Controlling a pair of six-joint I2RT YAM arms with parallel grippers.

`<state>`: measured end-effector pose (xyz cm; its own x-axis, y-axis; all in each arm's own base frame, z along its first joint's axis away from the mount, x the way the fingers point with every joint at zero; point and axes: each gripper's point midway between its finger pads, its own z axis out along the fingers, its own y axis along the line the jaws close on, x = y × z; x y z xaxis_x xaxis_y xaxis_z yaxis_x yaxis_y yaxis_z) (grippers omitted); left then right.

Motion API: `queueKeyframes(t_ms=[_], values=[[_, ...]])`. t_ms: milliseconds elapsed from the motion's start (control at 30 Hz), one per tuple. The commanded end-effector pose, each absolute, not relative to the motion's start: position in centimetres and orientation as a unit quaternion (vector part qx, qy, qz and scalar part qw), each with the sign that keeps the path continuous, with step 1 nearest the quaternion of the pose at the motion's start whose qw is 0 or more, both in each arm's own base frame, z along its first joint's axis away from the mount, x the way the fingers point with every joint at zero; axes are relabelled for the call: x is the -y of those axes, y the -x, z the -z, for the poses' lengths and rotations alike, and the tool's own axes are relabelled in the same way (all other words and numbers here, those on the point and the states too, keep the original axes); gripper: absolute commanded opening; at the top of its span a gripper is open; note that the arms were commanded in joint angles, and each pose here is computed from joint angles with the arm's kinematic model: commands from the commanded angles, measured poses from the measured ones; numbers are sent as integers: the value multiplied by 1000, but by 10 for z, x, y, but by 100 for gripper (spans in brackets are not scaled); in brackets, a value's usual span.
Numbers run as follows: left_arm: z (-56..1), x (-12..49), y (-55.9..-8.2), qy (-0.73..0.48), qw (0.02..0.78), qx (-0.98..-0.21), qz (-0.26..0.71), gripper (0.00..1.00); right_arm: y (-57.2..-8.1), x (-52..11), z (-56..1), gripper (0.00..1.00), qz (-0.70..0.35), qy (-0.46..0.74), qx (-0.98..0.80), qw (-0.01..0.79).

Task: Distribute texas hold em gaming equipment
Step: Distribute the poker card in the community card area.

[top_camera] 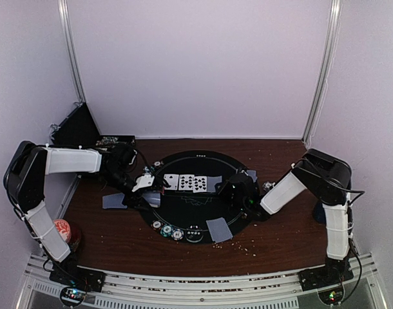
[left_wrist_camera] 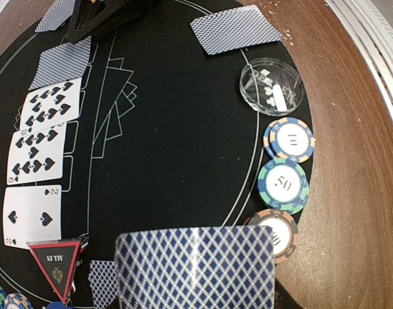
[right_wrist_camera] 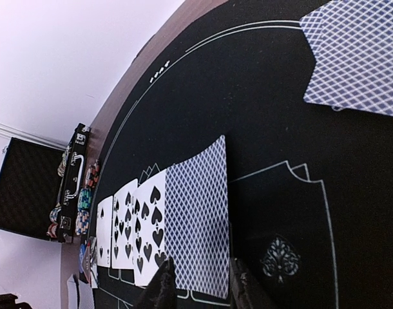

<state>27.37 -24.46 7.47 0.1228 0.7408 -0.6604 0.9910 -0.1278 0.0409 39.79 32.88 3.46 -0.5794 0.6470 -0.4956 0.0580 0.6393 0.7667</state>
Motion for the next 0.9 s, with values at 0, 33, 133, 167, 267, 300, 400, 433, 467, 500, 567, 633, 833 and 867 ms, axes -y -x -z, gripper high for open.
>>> queueKeyframes(t_ms=[0,33,133,167,267,300,400,433,467,500,567,633,833,867], values=[[-79,251,-275,-710,256,-602,260,47,-385,-306,-32,30,-316,-218,-828,409],[-79,251,-274,-710,256,-602,261,47,-383,-305,-35,30,-315,-217,-828,410],[-79,251,-274,-710,256,-602,261,47,-381,-302,-42,32,-313,-213,-828,413],[-80,251,-274,-710,257,-602,261,47,-380,-302,-43,33,-312,-211,-829,413],[-81,251,-274,-710,258,-602,260,47,-377,-302,-53,36,-316,-199,-829,416],[-81,251,-274,-710,257,-602,260,47,-375,-303,-60,38,-318,-192,-828,421],[-80,251,-274,-710,257,-602,259,47,-372,-309,-87,48,-318,-161,-824,440],[-81,251,-275,-710,258,-602,259,47,-370,-313,-96,55,-314,-144,-825,447],[-81,251,-274,-711,258,-601,259,47,-368,-317,-106,64,-310,-127,-825,455],[-81,251,-274,-711,258,-601,259,47,-366,-324,-119,72,-313,-107,-822,463],[-81,251,-274,-711,259,-601,259,47,-361,-338,-139,99,-325,-57,-815,477],[-82,251,-273,-711,260,-600,259,47,-356,-355,-153,100,-355,-13,-804,476],[-82,250,-273,-713,260,-598,258,47,-333,-409,-169,100,-440,113,-777,435],[-83,250,-272,-713,261,-598,259,47,-330,-417,-170,100,-453,129,-772,427]])
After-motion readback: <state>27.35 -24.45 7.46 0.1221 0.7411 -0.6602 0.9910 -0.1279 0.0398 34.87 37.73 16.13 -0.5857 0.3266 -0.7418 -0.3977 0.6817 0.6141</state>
